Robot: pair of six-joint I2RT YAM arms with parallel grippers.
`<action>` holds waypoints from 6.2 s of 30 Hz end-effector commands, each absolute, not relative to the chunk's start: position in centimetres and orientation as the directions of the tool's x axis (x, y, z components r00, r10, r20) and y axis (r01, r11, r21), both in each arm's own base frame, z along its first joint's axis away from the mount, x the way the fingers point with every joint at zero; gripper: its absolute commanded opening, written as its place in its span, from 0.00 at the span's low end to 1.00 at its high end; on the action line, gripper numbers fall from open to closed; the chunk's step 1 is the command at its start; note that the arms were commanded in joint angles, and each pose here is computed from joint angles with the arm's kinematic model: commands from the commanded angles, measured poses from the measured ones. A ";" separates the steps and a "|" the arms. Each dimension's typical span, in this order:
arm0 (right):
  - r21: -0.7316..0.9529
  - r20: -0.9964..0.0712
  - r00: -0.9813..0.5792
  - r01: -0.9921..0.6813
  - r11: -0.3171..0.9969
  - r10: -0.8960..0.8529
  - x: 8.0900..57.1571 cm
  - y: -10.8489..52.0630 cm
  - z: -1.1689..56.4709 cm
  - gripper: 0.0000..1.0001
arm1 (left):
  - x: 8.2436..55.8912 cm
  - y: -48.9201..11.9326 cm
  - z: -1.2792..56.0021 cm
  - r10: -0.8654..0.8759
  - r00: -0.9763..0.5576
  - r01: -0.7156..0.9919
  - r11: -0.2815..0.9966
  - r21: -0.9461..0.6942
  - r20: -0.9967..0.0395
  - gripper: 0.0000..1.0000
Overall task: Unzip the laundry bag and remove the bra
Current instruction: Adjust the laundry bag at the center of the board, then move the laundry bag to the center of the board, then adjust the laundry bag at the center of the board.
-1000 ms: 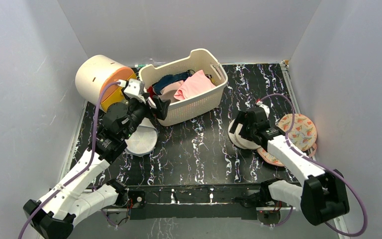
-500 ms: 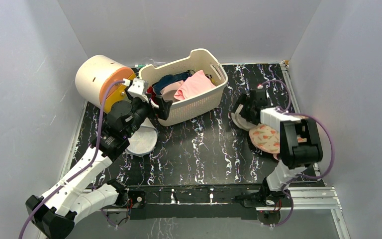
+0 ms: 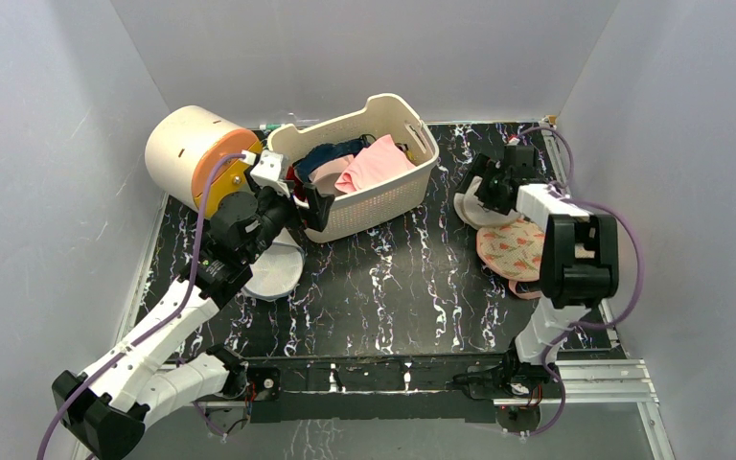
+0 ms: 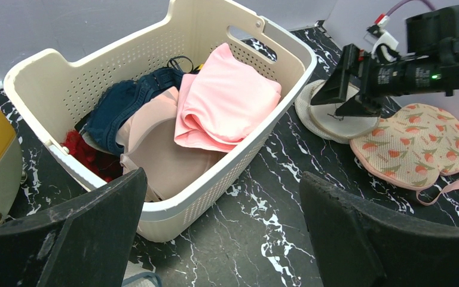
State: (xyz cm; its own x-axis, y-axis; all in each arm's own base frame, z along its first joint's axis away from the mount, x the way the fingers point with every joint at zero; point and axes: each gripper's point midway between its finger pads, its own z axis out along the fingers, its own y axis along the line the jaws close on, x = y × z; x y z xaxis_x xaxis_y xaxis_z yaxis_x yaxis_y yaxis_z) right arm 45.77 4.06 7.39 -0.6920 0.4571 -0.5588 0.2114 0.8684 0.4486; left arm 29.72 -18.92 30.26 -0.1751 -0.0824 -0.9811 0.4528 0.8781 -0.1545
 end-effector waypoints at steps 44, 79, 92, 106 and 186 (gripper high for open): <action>0.551 -0.342 -0.797 0.259 0.793 0.498 24.0 12.8 4.2 0.98 | 29.6 -21.1 31.2 -0.133 -0.209 0.520 0.824 -0.225 -0.969 0.98; 0.479 -0.655 -0.668 -0.005 0.878 0.353 32.3 9.2 14.8 0.98 | 26.8 -30.1 24.9 0.092 -0.409 0.744 0.609 -0.274 -0.908 0.98; 0.517 -0.596 -0.718 0.000 0.856 0.360 31.5 8.8 10.2 0.96 | 21.5 -36.7 14.5 0.427 -0.517 0.789 0.575 -0.219 -0.742 0.98; 0.653 -0.443 -0.840 -0.063 0.755 0.313 30.3 12.2 6.4 0.78 | 23.7 -35.1 15.1 0.389 -0.499 0.724 0.678 -0.125 -0.774 0.98; 0.348 -0.595 -0.771 -0.499 0.793 -0.224 23.1 26.7 11.9 0.98 | 24.0 -29.1 26.3 0.046 -0.284 0.613 0.776 -0.144 -0.958 0.98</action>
State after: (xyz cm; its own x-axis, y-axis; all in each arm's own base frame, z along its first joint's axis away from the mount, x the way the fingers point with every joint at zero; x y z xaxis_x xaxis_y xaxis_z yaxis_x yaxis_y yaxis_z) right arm 21.67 29.22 8.47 -0.7642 -0.2943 -0.5739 -0.5801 0.7026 0.4121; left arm 24.02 -29.60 24.47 -0.3349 0.0930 -0.9377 0.6134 0.7769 -0.1421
